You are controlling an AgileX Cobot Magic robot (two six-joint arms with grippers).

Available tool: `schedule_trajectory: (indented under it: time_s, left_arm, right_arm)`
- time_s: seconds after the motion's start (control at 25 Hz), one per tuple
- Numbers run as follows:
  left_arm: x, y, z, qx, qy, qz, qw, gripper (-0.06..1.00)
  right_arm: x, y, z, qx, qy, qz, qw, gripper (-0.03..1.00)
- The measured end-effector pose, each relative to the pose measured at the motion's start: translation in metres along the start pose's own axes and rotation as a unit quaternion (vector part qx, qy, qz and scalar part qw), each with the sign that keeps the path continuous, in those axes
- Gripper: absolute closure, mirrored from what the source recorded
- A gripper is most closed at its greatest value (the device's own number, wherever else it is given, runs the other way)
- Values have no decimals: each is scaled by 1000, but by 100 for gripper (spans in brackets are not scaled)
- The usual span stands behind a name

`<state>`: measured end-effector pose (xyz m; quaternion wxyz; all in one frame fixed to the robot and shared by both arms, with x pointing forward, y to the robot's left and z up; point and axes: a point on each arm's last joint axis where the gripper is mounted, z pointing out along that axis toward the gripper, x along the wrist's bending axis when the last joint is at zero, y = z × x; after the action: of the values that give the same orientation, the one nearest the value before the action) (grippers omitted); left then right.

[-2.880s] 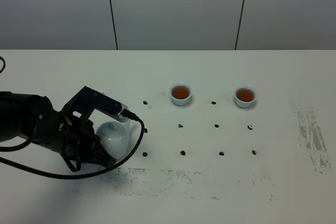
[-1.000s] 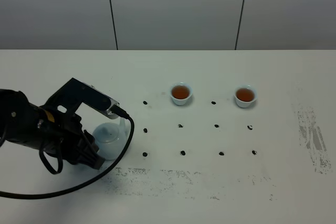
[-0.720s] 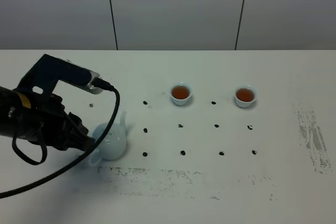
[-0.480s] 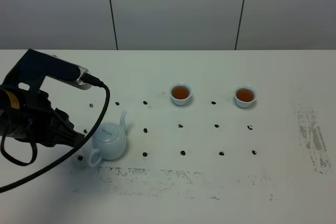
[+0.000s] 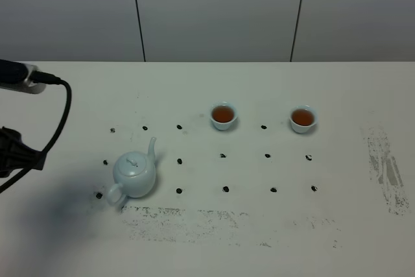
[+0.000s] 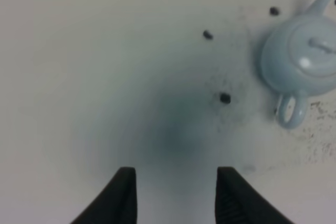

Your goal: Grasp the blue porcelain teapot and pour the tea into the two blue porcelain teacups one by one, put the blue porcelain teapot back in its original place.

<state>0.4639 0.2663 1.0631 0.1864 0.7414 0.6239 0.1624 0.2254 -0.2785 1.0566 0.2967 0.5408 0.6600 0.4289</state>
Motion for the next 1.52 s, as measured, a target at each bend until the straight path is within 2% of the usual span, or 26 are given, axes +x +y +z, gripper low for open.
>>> schedule_trajectory:
  time_s: [0.44, 0.56, 0.76, 0.92, 1.2, 1.52]
  left_arm:
    - [4, -53, -61, 94, -1, -22, 995, 56]
    - [3, -74, -68, 89, 0, -21, 996, 56]
    - [0, -119, -52, 83, -1, -22, 996, 56]
    - [-5, -149, -45, 70, -19, -30, 997, 56]
    - [-5, -178, -55, -33, -10, -39, 999, 56]
    - [-5, -201, -76, -149, 5, -55, 987, 56]
  right_arm:
    - [0, 0, 0, 0, 0, 0, 1000, 76]
    - [0, 0, 0, 0, 0, 0, 1000, 76]
    - [0, 0, 0, 0, 0, 0, 1000, 76]
    - [0, 0, 0, 0, 0, 0, 1000, 76]
    - [0, 0, 0, 0, 0, 0, 1000, 76]
    - [0, 0, 0, 0, 0, 0, 1000, 76]
